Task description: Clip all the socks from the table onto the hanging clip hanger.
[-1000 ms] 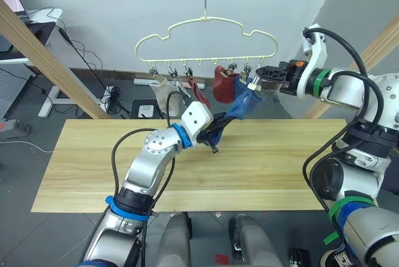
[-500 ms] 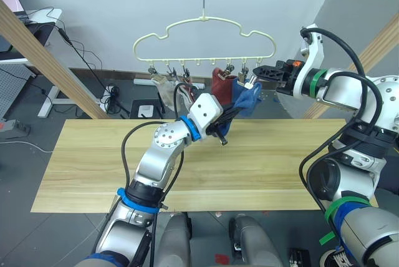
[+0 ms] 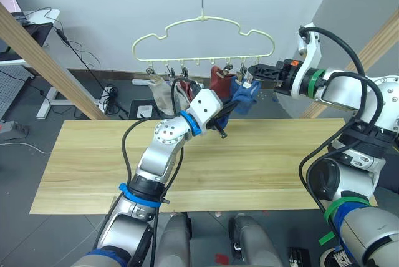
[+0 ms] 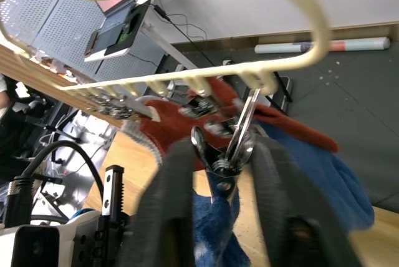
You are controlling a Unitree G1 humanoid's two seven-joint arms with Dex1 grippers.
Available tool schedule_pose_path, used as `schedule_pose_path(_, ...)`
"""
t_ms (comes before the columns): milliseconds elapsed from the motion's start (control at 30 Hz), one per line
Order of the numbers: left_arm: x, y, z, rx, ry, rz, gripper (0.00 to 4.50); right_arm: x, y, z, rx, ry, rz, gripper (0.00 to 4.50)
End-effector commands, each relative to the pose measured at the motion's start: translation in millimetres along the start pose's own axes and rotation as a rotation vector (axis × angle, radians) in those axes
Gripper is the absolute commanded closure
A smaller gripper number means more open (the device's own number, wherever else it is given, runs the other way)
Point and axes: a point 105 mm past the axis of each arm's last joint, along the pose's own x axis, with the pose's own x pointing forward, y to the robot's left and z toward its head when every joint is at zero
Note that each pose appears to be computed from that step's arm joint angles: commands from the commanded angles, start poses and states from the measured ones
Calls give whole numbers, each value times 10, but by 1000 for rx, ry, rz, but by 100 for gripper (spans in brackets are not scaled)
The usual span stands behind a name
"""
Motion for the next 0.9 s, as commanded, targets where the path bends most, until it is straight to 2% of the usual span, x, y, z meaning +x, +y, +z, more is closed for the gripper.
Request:
schedule_pose_path(33, 44, -49, 190, 13, -66, -29, 450, -74, 57, 59, -19, -32, 30, 188)
schedule_pose_path(200, 62, -61, 181, 32, -56, -40, 450, -233, -73, 151, -97, -98, -50, 10)
schedule_pose_path(367, 78, -35, 119, 80, -29, -21, 450, -446, -146, 159, -396, -147, -132, 2)
schedule_pose_path(533, 66, -24, 70, -3, -15, -33, 299, -493, -96, 32, -618, -174, -103, 0)
schedule_pose_path(667, -135, 106, -64, 9, 67, -51, 181, -479, -193, -173, -694, -180, -89, 0)
schedule_pose_path(867, -690, 482, -203, -55, 183, 48, 6, -501, -415, -474, -738, -131, -89, 0)
schedule_pose_path(900, -826, 546, -224, -78, 203, 79, 2, -514, -445, -524, -737, -122, -87, 0)
